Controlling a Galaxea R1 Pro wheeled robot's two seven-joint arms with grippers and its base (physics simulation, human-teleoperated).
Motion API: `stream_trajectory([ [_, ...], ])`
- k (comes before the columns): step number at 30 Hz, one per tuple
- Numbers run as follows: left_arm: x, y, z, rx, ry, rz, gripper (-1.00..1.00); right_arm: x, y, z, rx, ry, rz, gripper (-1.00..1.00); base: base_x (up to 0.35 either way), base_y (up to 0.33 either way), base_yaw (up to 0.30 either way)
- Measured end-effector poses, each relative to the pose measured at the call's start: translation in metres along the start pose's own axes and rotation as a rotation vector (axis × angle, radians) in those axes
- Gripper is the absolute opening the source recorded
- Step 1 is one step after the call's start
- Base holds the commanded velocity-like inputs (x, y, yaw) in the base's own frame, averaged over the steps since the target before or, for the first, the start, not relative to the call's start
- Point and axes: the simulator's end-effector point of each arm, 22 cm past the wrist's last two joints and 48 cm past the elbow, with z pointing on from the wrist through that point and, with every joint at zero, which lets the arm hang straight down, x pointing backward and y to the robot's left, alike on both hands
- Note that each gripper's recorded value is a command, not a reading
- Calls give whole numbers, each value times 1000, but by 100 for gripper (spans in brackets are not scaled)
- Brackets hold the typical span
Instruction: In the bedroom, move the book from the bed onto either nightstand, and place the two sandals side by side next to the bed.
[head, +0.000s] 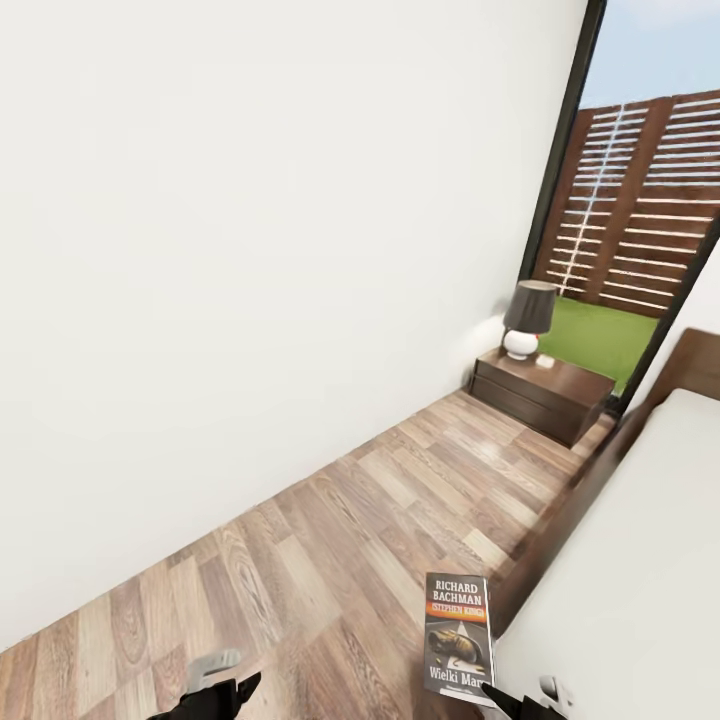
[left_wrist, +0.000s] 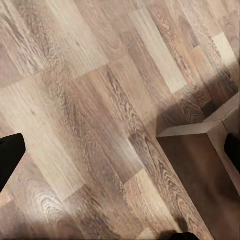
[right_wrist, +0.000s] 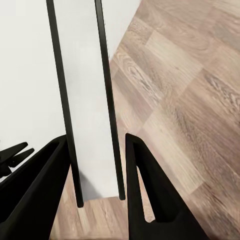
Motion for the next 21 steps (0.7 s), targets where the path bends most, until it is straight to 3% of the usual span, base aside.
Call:
stream_trajectory([
  [21, 1, 0, 0, 0, 1, 0, 100, 0, 0, 0, 0, 0, 1, -100, 0, 0, 288],
])
